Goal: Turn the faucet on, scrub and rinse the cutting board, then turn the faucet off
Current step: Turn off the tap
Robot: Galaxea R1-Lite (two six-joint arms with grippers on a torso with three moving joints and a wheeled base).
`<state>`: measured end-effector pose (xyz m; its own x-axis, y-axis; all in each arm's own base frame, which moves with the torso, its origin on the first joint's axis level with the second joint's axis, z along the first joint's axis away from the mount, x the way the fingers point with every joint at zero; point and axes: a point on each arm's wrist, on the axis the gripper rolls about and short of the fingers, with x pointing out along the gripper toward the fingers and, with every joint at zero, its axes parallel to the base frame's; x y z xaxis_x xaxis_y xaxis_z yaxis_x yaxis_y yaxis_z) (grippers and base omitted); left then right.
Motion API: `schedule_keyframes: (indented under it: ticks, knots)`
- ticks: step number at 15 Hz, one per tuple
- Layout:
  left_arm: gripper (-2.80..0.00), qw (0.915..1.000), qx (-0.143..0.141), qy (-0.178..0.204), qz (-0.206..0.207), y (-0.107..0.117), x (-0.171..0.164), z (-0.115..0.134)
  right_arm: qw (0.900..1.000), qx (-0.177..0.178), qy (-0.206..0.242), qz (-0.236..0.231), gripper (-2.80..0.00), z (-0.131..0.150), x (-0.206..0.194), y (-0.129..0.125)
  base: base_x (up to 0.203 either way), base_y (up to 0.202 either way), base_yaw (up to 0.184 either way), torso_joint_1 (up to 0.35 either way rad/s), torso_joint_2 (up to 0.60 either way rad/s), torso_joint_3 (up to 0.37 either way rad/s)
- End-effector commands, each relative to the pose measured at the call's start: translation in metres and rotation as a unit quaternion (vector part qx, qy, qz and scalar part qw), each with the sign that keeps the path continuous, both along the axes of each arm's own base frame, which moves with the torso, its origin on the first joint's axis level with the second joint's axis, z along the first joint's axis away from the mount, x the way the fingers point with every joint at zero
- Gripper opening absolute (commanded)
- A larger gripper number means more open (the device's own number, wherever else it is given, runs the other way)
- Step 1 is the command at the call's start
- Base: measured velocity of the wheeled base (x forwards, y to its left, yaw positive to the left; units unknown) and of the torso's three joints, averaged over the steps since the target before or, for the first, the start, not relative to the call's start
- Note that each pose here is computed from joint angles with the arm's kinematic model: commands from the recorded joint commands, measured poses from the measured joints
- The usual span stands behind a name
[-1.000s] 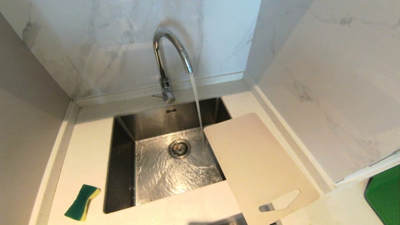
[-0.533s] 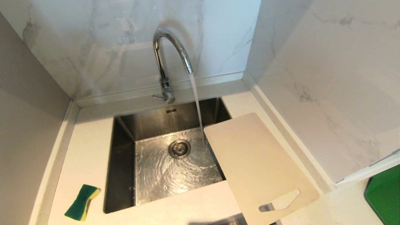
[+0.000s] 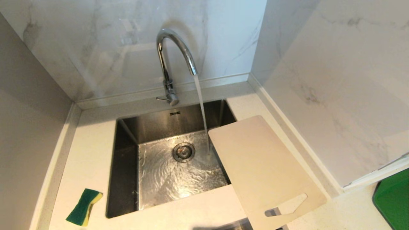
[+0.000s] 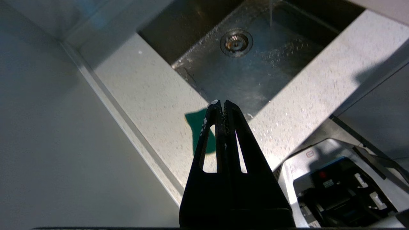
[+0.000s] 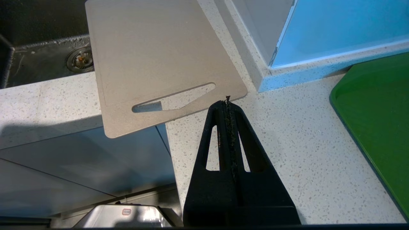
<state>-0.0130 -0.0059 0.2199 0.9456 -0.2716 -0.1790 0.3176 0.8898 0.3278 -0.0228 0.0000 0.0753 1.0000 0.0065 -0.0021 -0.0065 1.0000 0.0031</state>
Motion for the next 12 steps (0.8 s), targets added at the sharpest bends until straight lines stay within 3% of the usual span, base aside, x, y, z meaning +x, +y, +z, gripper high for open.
schedule_keyframes:
  ticks: [1, 4, 12]
  knots:
    - [-2.8, 0.9997, 0.001, 0.025, -0.001, 0.0, 0.041, 0.046, 1.0, 0.0, 0.0, 0.001, -2.8, 0.0, 0.0, 0.0, 0.0, 0.0, 0.0, 0.0, 0.0, 0.0]
    - [-2.8, 0.9999, 0.008, -0.004, -0.004, 0.0, 0.071, 0.096, 1.0, 0.0, 0.0, 0.001, -2.8, 0.0, 0.0, 0.0, 0.0, 0.0, 0.0, 0.0, 0.0, 0.0]
    - [-2.8, 0.999, 0.014, 0.019, -0.037, -0.008, 0.136, 0.142, 1.0, 0.0, 0.0, 0.001, -2.8, 0.0, 0.0, 0.0, 0.0, 0.0, 0.0, 0.0, 0.0, 0.0]
